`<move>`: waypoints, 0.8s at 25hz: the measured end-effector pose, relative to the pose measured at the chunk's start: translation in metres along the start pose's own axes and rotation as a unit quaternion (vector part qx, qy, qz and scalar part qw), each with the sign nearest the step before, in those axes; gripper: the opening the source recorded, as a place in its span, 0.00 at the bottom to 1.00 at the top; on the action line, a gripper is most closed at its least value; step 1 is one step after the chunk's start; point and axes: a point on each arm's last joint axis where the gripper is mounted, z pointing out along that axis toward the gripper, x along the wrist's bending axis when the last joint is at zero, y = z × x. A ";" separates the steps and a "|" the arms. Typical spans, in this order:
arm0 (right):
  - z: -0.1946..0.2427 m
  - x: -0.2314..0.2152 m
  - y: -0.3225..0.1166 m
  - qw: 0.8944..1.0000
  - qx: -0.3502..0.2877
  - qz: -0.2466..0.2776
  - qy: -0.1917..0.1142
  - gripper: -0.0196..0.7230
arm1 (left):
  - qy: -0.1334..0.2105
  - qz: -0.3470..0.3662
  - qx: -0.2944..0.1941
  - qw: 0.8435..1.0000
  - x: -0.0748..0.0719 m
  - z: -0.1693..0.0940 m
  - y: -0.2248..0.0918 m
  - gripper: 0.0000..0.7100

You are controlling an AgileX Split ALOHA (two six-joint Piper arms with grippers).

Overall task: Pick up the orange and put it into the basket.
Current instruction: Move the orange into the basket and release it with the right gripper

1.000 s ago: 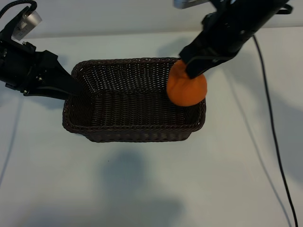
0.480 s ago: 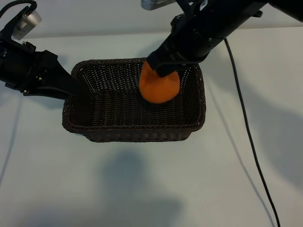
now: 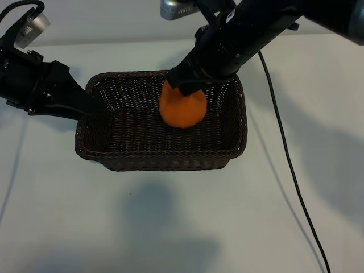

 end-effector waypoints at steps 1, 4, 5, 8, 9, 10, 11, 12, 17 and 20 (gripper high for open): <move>0.003 -0.001 0.000 1.000 0.000 0.001 -0.001 0.08 | 0.000 0.000 0.000 1.000 0.000 0.000 0.000 0.64; 0.014 -0.006 0.000 1.000 0.001 0.006 -0.005 0.08 | 0.000 0.000 0.000 1.000 0.000 0.000 0.000 0.64; 0.018 -0.008 0.000 1.000 0.003 0.008 -0.006 0.08 | 0.000 0.000 0.000 1.000 0.000 0.000 0.000 0.64; 0.031 -0.014 -0.002 1.000 0.010 0.014 -0.009 0.08 | 0.000 0.000 0.000 1.000 0.000 0.000 0.000 0.64; 0.036 -0.016 -0.003 1.000 0.016 0.016 -0.009 0.08 | 0.000 0.000 0.000 1.000 0.000 0.000 0.000 0.64; 0.042 -0.018 -0.004 1.000 0.022 0.018 -0.009 0.08 | 0.000 0.000 0.000 1.000 0.000 0.000 0.000 0.64; 0.046 -0.020 -0.005 0.999 0.027 0.019 -0.009 0.08 | 0.000 0.000 0.000 1.000 0.000 0.000 0.000 0.64; 0.050 -0.022 -0.007 0.999 0.032 0.020 -0.010 0.08 | 0.000 0.000 0.000 1.000 0.000 0.000 0.000 0.64; 0.056 -0.025 -0.010 0.999 0.044 0.015 -0.013 0.08 | 0.000 0.000 0.000 1.000 0.000 0.000 0.000 0.64; 0.056 -0.025 -0.010 0.999 0.046 0.011 -0.013 0.08 | 0.000 0.000 0.000 1.000 0.000 0.000 0.000 0.64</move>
